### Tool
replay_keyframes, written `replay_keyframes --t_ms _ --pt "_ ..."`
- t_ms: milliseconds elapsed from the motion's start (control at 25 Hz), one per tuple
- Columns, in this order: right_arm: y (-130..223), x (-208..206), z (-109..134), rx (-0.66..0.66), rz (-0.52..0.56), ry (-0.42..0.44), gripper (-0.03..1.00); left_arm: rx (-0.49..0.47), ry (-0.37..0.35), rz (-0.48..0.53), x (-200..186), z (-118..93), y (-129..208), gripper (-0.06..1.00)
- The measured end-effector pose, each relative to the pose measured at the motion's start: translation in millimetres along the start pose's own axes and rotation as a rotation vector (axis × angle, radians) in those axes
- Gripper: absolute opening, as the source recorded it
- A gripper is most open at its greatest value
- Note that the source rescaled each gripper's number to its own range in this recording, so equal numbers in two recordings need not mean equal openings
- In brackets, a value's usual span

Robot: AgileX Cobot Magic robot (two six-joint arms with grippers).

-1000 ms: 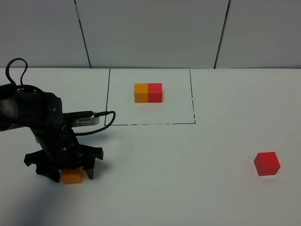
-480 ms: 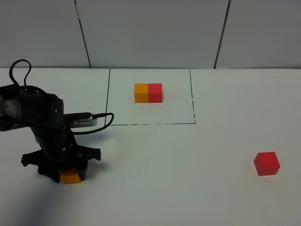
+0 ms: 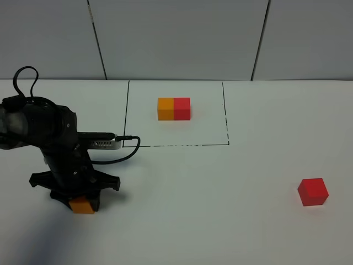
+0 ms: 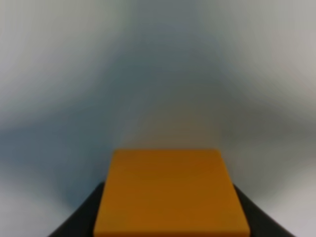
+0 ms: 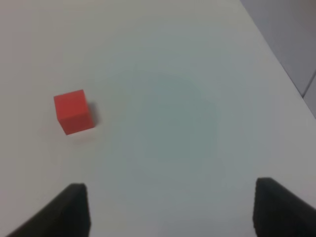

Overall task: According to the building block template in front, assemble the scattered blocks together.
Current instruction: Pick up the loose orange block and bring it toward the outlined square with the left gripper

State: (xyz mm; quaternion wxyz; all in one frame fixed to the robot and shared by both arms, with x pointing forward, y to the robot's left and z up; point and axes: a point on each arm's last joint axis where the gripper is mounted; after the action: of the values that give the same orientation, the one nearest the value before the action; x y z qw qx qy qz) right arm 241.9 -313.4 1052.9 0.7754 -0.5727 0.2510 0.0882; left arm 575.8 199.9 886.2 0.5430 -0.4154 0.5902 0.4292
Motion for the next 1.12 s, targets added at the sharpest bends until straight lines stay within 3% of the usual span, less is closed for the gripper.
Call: replay_keyframes --t_ms 120,200,360,680,880,1120 --pt "0.0 0.0 0.0 0.0 0.0 0.0 0.42 0.097 0.008 -0.05 -9.9 -1.3 -10.7 0.01" --pt "0.0 0.0 0.0 0.0 0.0 0.0 0.42 0.214 -0.004 -0.101 -23.1 -1.5 -20.0 0.01" --pt "0.0 0.0 0.0 0.0 0.0 0.0 0.42 0.531 -0.032 -0.145 -45.4 -6.8 -34.7 0.01" --pt "0.0 0.0 0.0 0.0 0.0 0.0 0.42 1.0 -0.063 -0.182 -84.6 -41.4 -50.8 0.0" --pt "0.0 0.0 0.0 0.0 0.0 0.0 0.42 1.151 -0.068 -0.144 -91.7 -65.4 -50.6 0.0" --pt "0.0 0.0 0.0 0.0 0.0 0.0 0.42 1.247 -0.083 -0.005 -62.0 -84.1 -52.9 0.0"
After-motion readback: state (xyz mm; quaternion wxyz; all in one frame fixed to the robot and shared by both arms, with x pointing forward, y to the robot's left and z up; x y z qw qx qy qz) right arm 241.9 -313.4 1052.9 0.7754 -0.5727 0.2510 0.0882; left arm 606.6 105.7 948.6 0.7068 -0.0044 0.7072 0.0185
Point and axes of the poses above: a point on each arm's last joint axis where the gripper is mounted, x pointing out along that axis toward the gripper, z along the wrist's bending axis when the last joint is at zero, y = z × x, and after that the axes turned 12 degrees about x, right-handed
